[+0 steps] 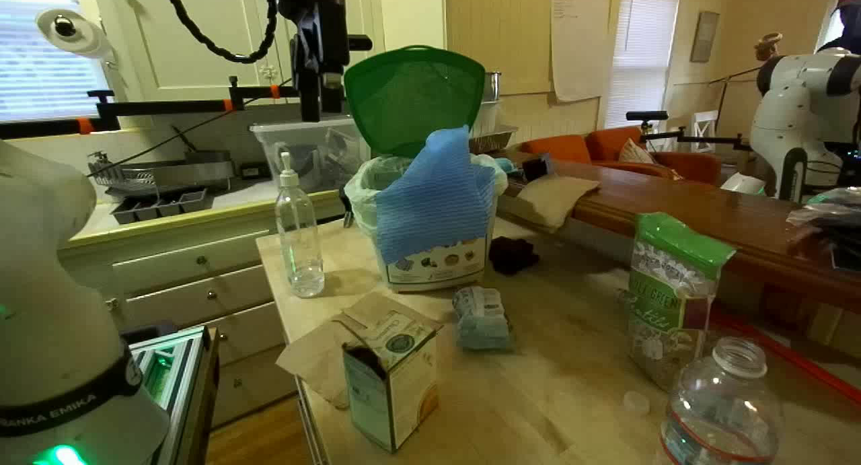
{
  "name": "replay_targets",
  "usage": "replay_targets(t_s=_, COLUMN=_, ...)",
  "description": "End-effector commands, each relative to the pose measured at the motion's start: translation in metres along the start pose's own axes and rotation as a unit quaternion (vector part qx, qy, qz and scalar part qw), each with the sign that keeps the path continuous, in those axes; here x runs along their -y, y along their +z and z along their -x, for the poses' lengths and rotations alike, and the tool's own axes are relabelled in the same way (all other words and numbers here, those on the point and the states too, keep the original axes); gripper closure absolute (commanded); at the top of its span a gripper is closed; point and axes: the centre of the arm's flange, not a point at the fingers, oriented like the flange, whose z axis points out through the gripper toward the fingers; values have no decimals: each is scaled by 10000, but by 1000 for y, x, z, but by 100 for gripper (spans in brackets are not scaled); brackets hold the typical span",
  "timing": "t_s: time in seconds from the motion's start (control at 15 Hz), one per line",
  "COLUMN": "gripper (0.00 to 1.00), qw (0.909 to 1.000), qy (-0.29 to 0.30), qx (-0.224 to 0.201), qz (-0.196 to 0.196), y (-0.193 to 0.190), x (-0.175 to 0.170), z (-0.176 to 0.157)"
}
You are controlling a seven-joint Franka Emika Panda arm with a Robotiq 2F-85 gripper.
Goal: Put the blue object into the basket, and then close the basket
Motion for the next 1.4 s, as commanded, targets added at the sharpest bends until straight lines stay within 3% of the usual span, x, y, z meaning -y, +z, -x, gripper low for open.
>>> replay_targets(t_s=0.0, gripper=0, qw=10000, qy=0, qx=0, qz=0, y=0, x=0, z=0)
replay_targets(t_s=0.33, gripper=0, qw=10000, qy=0, qx=0, qz=0, y=0, x=0, z=0)
replay_targets(t_s=0.53, gripper=0, qw=9985, qy=338, qx=-376, qz=-190, y=12, x=5, z=-13)
replay_targets(t_s=0.93, gripper=0, qw=9828, qy=1165, qx=-1181, qz=-807, y=45, x=14, z=-38)
replay_targets(t_s=1.33, gripper=0, qw=9662, qy=1683, qx=-1670, qz=-1014, y=78, x=20, z=-54)
